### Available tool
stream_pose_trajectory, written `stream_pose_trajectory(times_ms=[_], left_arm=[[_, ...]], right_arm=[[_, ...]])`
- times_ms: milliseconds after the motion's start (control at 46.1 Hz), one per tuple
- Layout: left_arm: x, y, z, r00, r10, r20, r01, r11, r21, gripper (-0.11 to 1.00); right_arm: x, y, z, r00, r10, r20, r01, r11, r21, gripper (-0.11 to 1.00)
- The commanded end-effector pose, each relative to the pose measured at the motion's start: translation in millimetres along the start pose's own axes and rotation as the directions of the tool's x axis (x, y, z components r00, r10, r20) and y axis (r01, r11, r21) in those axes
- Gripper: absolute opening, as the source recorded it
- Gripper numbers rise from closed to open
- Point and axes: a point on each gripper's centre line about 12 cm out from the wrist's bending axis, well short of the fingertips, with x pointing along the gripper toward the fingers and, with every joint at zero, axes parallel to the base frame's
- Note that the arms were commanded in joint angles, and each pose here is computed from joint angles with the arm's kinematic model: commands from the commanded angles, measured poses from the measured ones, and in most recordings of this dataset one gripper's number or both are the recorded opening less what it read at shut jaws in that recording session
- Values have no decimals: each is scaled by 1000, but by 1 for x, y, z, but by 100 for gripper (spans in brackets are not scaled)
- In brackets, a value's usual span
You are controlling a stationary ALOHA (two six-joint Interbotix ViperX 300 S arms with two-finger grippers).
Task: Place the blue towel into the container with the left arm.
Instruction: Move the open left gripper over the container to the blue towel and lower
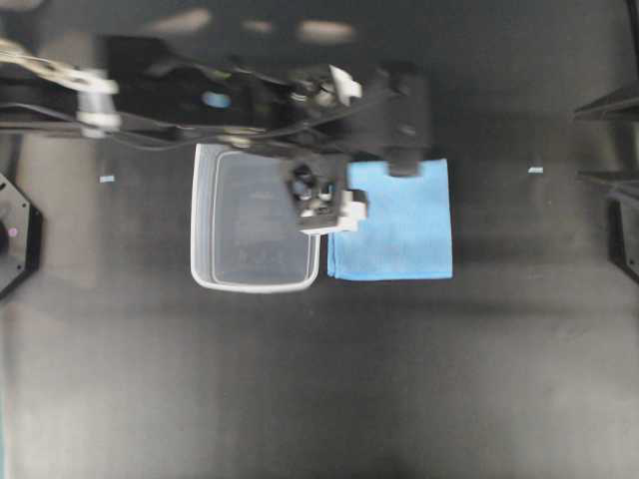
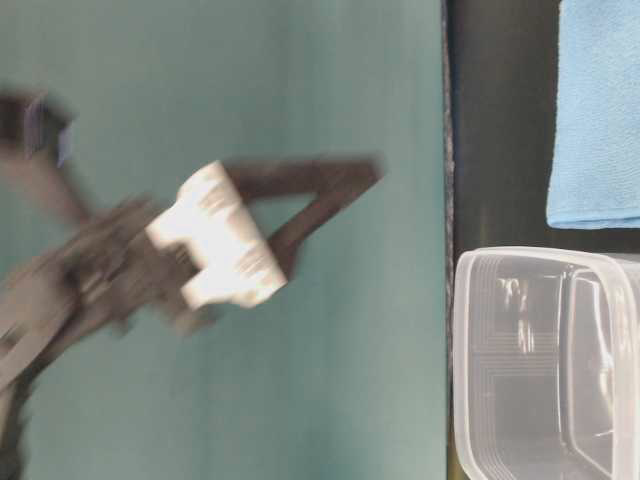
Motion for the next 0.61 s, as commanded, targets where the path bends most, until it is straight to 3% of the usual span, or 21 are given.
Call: stream_pose_trajectory(times_ms=[0, 130, 325, 586], left_arm=[[25, -7, 12, 1000, -7, -8, 7, 999, 38, 90], [55, -13, 14, 999, -15, -38, 17, 998, 64, 90], [108, -18, -5, 992, -24, -127, 33, 997, 68, 90], [133, -23, -21, 983, -30, -182, 43, 997, 71, 89]], right_arm=[[-4, 0, 8, 999, -2, 40, 2, 1000, 2, 75], [-11, 0, 13, 997, 2, 77, -3, 1000, 8, 75], [-12, 1, 13, 997, 3, 83, -4, 1000, 11, 75], [-12, 1, 13, 997, 3, 83, -4, 1000, 13, 75]])
